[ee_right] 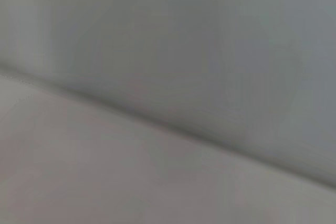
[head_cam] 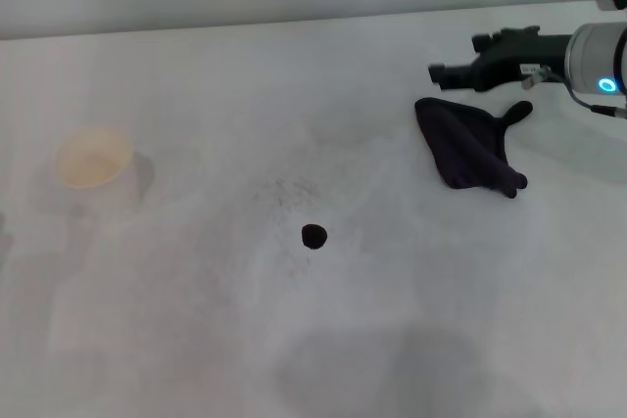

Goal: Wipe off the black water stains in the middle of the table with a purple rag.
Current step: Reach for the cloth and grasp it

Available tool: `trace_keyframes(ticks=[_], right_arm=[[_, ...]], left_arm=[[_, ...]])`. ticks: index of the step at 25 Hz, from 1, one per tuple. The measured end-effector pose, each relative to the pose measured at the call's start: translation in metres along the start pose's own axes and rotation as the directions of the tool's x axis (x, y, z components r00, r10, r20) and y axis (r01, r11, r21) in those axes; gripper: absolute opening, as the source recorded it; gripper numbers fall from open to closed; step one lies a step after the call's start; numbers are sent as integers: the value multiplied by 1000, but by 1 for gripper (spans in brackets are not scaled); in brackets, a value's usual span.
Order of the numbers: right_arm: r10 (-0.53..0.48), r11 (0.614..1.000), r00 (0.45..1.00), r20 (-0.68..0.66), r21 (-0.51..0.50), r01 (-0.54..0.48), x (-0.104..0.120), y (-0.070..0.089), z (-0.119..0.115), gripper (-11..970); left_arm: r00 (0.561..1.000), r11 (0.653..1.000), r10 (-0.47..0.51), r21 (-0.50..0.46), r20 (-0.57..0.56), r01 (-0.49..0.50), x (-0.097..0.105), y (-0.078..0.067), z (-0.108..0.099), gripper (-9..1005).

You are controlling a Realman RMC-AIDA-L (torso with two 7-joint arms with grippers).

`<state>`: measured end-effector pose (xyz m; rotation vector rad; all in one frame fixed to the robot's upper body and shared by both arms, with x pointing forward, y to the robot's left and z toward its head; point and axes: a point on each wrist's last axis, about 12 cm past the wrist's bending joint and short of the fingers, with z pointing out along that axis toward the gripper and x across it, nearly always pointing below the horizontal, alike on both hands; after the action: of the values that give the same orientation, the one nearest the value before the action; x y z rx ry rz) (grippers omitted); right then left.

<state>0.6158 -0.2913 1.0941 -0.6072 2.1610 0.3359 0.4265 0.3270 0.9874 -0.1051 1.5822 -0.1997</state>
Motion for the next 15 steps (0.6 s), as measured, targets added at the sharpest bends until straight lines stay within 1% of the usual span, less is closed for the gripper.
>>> trace_keyframes(ticks=[2,4,9,15], right_arm=[[-36,999,994,-99,16,38,-5,4,-1,799],[-65,997,985,-157,24,70,-9,10,0,798],[-105,994,970,-219,-20,104,-8,20,-2,796],[-136,991,949,-285,-25,135,2,20,-2,795]], left_arm=[[1000,1000,-3,-6,6,3,-1,1,2,890],[1000,1000,-6,-12,10,6,-2,1,4,890],[1000,1000,-9,-26,1,9,-1,2,7,890],[1000,1000,-12,-27,-8,12,-1,2,14,890]])
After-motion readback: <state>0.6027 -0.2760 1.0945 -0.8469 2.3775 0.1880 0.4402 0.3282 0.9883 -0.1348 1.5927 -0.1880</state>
